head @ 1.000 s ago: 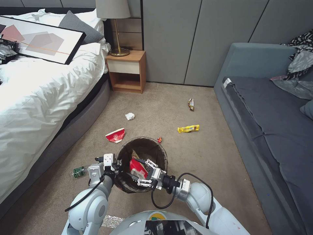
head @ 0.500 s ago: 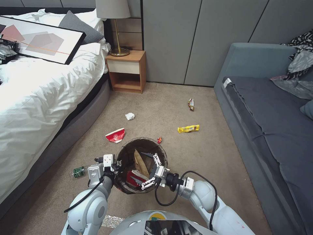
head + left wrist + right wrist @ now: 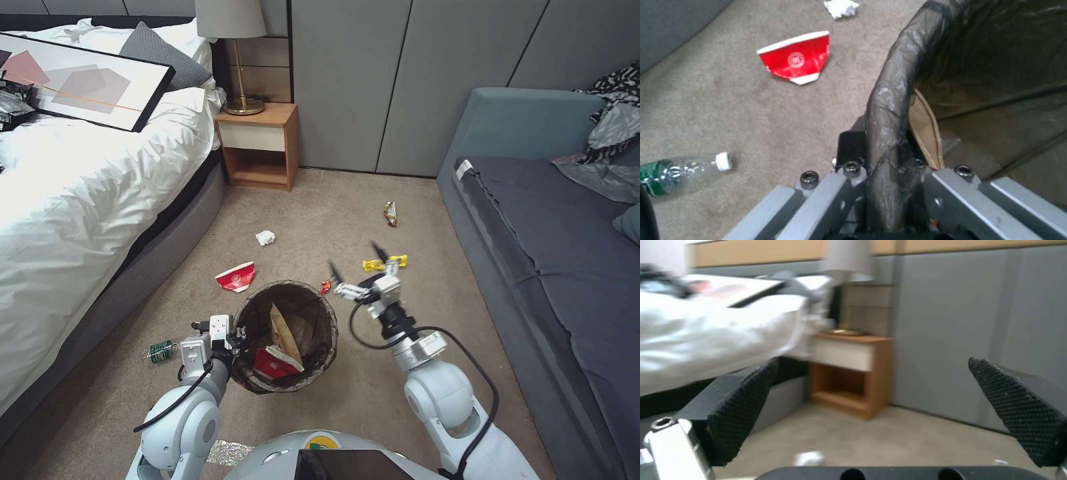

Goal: Pick up the trash bin, then pick up the garbage from the floor and place it into the trash bin.

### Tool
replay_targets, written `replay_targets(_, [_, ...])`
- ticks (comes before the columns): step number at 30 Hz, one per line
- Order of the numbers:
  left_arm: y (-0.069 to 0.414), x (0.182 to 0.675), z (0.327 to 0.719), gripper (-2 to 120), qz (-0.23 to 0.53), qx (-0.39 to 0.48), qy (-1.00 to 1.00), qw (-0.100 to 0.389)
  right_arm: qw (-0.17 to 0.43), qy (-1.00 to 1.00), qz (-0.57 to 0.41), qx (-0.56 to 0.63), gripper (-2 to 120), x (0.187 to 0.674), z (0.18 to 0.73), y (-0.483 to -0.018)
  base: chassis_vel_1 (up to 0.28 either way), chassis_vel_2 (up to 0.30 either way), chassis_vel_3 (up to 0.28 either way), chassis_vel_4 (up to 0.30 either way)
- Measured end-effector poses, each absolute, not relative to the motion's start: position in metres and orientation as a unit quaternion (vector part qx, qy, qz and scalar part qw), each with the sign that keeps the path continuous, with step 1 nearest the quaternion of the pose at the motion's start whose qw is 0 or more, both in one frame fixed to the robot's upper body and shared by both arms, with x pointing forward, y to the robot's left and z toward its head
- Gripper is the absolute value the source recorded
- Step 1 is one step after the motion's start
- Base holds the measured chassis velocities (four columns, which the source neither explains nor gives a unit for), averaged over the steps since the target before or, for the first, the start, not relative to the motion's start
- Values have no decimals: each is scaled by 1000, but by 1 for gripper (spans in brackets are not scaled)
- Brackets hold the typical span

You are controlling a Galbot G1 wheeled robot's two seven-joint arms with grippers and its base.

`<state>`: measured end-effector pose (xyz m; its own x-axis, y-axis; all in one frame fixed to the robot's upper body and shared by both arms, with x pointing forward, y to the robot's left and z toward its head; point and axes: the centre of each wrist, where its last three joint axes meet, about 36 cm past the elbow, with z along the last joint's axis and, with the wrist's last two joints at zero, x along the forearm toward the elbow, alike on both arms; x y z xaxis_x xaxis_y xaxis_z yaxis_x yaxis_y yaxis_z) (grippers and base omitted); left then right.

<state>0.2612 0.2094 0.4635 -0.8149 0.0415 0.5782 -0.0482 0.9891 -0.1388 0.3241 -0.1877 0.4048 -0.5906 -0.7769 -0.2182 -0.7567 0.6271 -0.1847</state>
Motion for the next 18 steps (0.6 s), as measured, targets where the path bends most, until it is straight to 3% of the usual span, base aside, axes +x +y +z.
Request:
replay_targets(2, [209, 261, 463, 3, 73, 2, -950, 303, 143, 895, -37, -420, 100, 324, 407, -188, 0, 0, 0, 0])
replay_targets(4, [210, 264, 461, 3, 67, 7, -953, 295, 142, 966, -23, -214, 100, 314, 428, -194, 0, 0, 0, 0])
replay_targets(8, [210, 265, 460, 3, 61, 10, -955, 290, 141, 985, -14, -98, 100, 308, 408, -208, 0, 0, 0, 0])
replay_targets(18, [213, 269, 457, 3, 56, 14, -957, 286, 119, 992, -36, -24, 100, 281, 345, -227, 0, 0, 0, 0])
